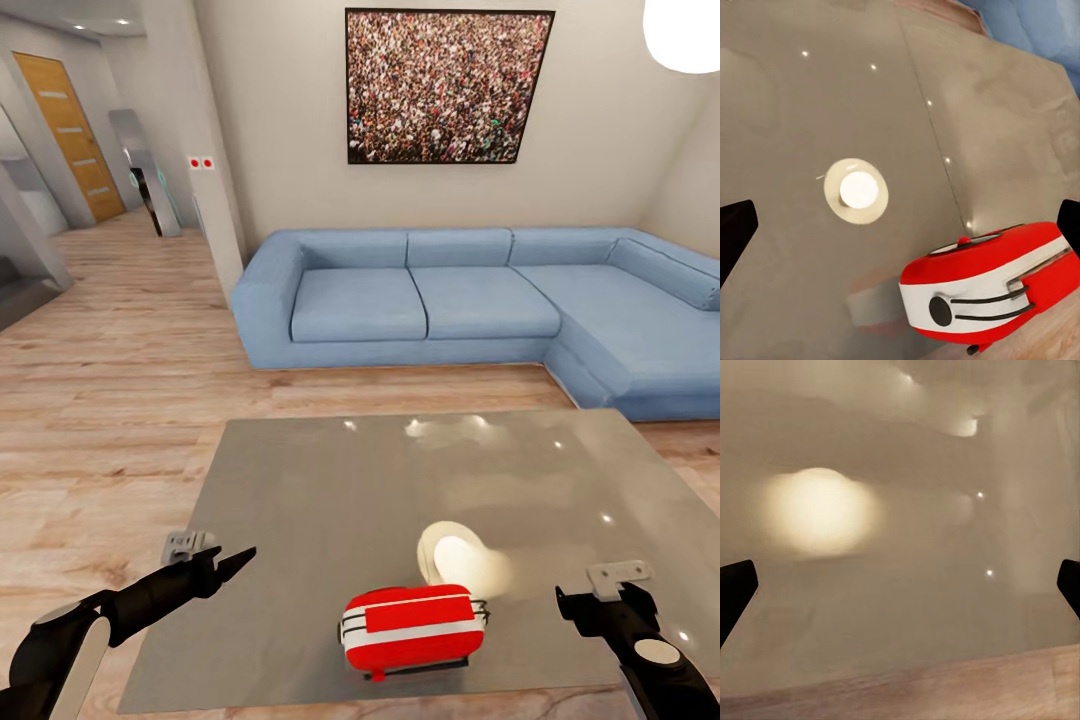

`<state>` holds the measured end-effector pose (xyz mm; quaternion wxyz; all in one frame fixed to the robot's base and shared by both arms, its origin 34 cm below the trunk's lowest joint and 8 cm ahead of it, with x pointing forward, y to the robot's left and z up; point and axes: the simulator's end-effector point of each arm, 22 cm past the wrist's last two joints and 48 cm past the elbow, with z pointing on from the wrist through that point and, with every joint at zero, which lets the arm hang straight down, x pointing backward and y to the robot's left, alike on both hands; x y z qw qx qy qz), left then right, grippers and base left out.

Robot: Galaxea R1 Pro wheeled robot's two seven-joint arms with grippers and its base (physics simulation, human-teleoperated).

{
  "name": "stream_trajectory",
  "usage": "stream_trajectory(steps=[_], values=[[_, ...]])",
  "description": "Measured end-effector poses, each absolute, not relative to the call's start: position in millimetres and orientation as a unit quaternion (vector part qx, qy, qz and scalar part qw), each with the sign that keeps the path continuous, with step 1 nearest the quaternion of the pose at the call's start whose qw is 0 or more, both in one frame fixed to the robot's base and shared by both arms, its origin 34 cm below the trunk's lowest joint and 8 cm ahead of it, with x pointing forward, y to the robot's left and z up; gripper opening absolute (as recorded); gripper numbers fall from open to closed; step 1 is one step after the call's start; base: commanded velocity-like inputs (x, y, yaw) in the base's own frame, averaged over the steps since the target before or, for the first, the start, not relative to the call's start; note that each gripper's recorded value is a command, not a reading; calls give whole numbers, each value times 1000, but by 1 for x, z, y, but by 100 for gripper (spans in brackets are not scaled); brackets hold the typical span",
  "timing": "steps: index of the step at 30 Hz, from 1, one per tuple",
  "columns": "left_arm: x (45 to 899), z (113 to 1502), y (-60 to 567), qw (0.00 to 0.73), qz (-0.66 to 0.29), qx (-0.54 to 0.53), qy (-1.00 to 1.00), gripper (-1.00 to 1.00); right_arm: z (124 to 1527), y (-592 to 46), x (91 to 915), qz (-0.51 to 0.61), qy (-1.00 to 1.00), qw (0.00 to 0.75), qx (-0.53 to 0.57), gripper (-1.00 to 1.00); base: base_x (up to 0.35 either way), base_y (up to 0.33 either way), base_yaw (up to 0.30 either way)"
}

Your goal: Turn on the radio receiver that's on the table in the living room.

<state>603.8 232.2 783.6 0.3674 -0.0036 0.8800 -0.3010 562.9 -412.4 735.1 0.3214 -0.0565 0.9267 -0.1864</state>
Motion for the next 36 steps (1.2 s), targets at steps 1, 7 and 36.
stream_trajectory(steps=[1,7,36], values=[[604,784,232,367,-301,-4,880,100,735,-412,563,-186,927,321,-56,100,8,0,0],[604,784,232,367,-301,-4,880,100,735,-412,563,-186,927,321,-57,100,2,0,0],[604,783,232,367,-301,-4,880,100,735,-413,562,-187,927,321,-52,100,0,0,60]])
